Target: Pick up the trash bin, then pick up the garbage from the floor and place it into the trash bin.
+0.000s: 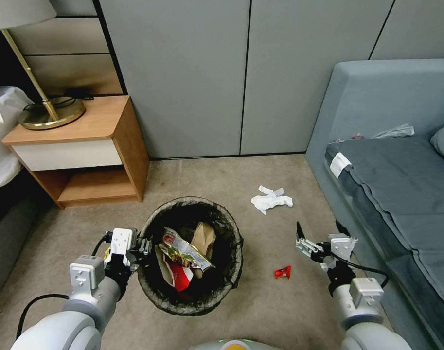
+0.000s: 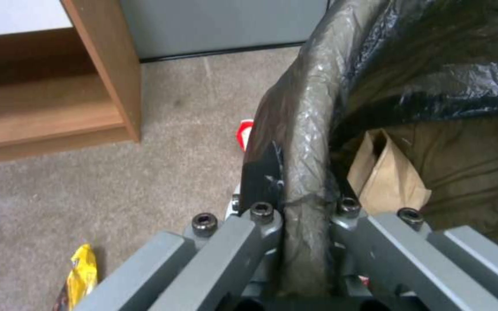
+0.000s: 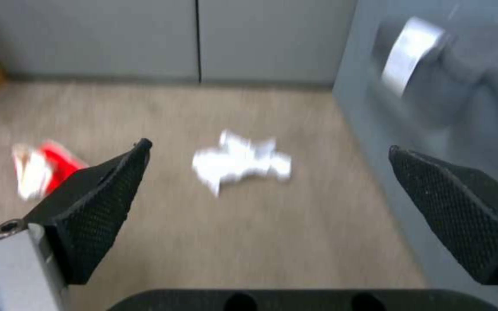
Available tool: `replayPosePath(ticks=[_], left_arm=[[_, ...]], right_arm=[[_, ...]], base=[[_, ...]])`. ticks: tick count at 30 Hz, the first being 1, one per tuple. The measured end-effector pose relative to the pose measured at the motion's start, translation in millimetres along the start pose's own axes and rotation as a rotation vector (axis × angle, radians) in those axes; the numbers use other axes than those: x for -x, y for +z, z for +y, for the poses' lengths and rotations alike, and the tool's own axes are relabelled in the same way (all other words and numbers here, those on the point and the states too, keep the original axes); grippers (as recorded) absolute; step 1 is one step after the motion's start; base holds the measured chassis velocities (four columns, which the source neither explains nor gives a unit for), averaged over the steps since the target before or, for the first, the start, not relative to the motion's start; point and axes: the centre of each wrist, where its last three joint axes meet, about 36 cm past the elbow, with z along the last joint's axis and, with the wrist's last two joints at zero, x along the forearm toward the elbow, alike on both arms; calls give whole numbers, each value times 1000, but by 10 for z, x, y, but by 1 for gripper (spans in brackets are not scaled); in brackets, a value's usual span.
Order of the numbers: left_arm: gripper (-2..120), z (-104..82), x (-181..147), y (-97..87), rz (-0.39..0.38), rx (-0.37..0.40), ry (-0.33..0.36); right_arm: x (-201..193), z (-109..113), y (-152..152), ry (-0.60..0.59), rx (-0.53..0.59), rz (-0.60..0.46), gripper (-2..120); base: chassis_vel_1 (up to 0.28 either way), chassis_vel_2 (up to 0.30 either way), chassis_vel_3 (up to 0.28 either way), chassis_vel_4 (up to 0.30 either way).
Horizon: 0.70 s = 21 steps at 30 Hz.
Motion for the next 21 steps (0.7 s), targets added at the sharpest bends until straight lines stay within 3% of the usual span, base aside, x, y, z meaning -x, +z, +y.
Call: replayPosePath(ticks=[5,21], left_arm=[[1,7,-9,12,8,-1,-3],[1,35,-29,28,29,18,-8]], right_arm=[[238,-90,291,-82,17,142,100],[886,-176,851,-122,32,313,100]], base=[[0,0,0,0],[0,0,0,0]])
